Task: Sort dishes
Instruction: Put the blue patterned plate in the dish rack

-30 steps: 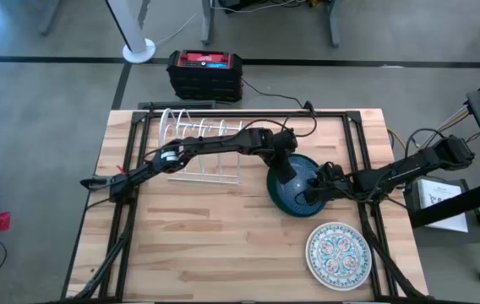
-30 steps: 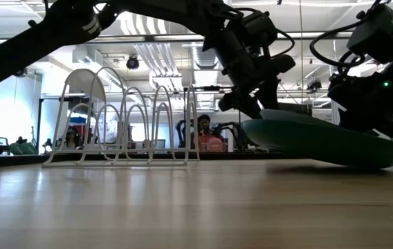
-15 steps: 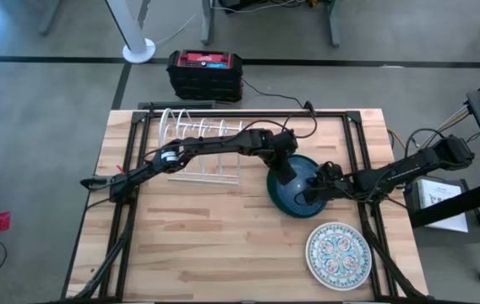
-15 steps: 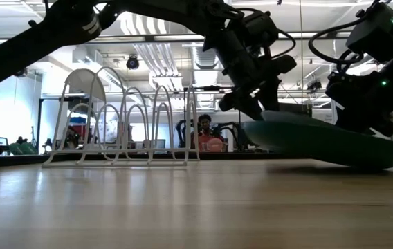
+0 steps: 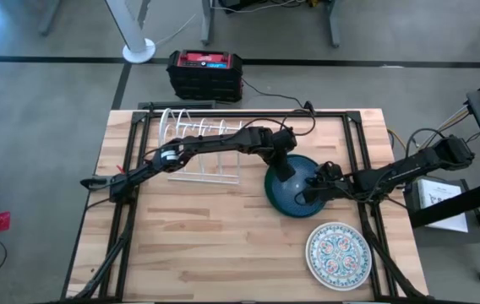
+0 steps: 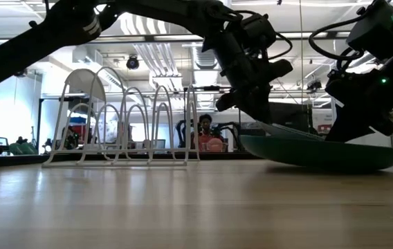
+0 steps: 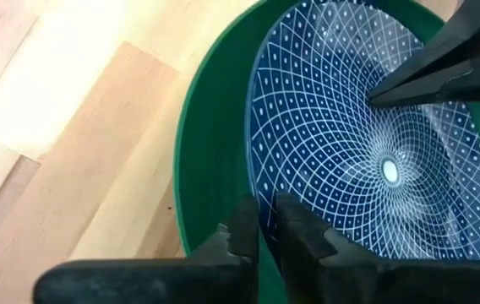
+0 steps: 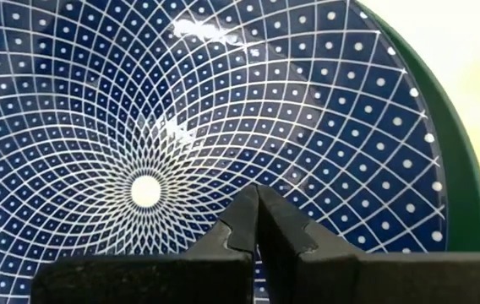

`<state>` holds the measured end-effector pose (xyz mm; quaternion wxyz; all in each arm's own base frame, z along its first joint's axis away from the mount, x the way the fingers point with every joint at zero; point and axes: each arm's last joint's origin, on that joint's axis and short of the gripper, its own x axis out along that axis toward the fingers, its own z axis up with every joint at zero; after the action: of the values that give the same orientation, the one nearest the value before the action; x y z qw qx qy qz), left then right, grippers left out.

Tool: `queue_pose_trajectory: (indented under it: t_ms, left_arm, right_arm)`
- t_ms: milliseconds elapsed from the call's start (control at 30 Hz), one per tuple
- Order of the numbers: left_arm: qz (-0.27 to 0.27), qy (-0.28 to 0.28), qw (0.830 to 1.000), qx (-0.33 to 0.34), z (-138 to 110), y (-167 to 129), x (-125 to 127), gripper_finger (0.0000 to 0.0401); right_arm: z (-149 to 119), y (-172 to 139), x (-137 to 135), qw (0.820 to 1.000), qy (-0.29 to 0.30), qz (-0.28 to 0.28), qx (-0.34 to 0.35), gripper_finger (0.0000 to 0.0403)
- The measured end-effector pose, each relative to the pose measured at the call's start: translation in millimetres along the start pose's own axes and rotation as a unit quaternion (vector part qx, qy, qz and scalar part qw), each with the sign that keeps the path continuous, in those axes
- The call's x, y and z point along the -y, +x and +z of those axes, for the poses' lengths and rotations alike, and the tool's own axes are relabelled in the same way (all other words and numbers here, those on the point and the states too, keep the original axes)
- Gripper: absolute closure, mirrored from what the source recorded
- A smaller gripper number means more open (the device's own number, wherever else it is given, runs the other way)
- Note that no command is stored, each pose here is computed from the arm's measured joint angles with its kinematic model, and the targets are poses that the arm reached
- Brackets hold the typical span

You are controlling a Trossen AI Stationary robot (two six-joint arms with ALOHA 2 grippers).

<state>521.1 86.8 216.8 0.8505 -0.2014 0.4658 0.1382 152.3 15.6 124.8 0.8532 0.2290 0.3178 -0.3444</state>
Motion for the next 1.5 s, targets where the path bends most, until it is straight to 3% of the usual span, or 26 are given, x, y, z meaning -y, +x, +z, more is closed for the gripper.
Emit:
queue_pose_trajectory:
  t_ms: [400,1500]
  left_arm:
    - [0.002,0.009,1.000,-0.001,-0.4,0.2,-0.3,0.0388]
    - [-0.006,0.028,1.000,0.000,-0.3,1.4,0.8,0.0390]
  right_arm:
    - [1.9,-3.2,0.7,1.000,-0.011,0.009,0.002,0.0403]
    - [24.5,-36.0,6.1,0.991,-0.005,0.104,0.086,0.0403]
